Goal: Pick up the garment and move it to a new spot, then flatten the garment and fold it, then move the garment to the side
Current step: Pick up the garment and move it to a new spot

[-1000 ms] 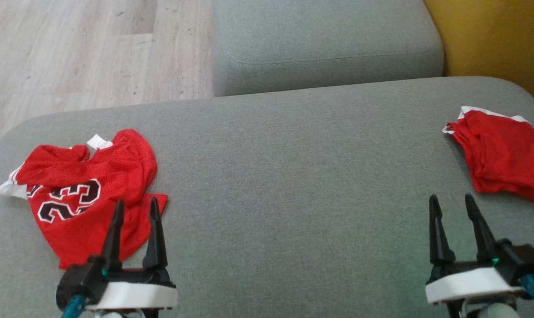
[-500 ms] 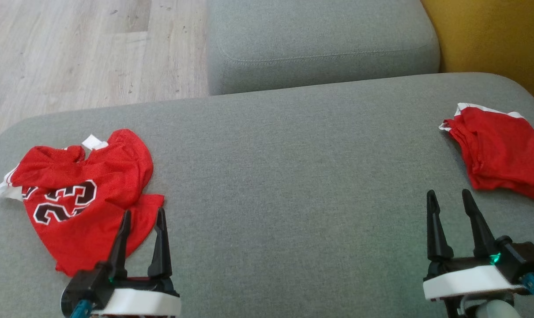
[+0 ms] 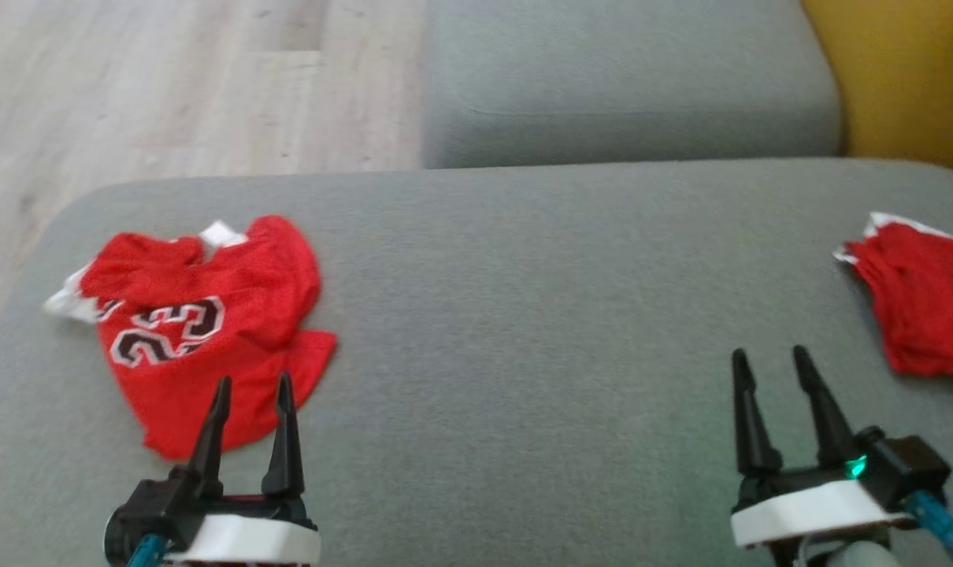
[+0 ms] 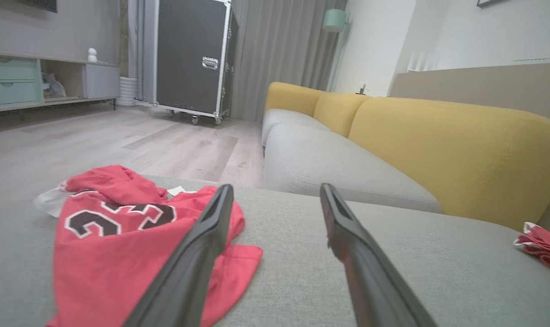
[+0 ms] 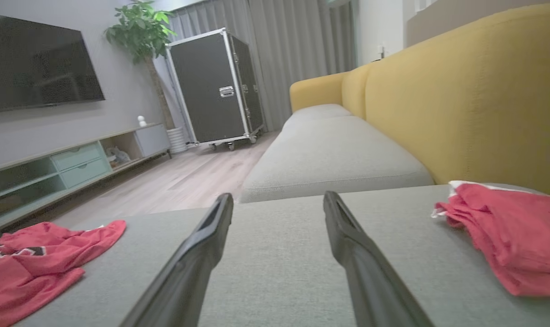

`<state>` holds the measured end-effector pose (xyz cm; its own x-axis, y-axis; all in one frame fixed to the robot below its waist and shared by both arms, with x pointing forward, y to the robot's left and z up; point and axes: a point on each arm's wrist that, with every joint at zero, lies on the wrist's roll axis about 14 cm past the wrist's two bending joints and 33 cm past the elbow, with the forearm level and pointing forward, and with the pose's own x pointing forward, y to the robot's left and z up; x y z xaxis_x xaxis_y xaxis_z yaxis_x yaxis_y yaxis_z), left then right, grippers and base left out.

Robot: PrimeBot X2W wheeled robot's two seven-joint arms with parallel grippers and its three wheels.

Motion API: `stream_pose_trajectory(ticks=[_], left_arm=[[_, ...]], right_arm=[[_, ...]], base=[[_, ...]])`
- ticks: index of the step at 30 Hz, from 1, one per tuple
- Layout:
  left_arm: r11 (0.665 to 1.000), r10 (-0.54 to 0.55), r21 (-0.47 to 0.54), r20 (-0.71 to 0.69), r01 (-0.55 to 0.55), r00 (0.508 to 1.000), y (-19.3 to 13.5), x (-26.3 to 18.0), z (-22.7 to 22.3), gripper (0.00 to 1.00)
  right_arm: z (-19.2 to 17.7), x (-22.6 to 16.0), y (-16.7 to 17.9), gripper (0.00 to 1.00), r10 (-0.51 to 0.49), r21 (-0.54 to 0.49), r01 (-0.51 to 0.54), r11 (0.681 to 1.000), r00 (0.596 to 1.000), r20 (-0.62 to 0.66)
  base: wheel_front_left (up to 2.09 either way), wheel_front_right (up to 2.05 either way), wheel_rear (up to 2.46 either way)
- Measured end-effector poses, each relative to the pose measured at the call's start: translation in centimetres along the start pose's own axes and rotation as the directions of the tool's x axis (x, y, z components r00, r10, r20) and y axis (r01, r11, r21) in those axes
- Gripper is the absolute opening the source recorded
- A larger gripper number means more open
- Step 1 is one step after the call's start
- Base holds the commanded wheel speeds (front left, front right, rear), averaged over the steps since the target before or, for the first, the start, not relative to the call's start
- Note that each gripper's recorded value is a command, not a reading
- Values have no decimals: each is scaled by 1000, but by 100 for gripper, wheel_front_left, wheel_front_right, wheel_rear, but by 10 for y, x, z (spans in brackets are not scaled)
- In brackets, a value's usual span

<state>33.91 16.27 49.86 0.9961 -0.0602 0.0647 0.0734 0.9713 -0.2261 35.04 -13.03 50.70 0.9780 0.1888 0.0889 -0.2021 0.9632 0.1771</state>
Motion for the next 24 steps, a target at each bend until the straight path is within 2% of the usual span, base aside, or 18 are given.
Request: stream_pose_trajectory(ticks=[6, 12, 19, 24], left_arm=[[993, 113, 17, 49, -114, 992, 34, -23, 15, 100], [968, 246, 35, 72, -249, 967, 72, -58, 20, 100], [939, 338, 28, 105, -343, 935, 96, -89, 27, 100], [921, 384, 28, 114, -389, 916, 108, -102, 28, 100]], right_arm=[[-11, 7, 44, 100, 135, 31, -134, 991, 990, -34], [-14, 16, 85, 100, 260, 62, -257, 964, 965, -42], [-27, 10, 130, 100, 394, 72, -389, 918, 915, -87], [-30, 12, 142, 100, 430, 71, -425, 902, 898, -95]], base=[[0, 0, 0], [0, 0, 0], [0, 0, 0], [0, 0, 0]])
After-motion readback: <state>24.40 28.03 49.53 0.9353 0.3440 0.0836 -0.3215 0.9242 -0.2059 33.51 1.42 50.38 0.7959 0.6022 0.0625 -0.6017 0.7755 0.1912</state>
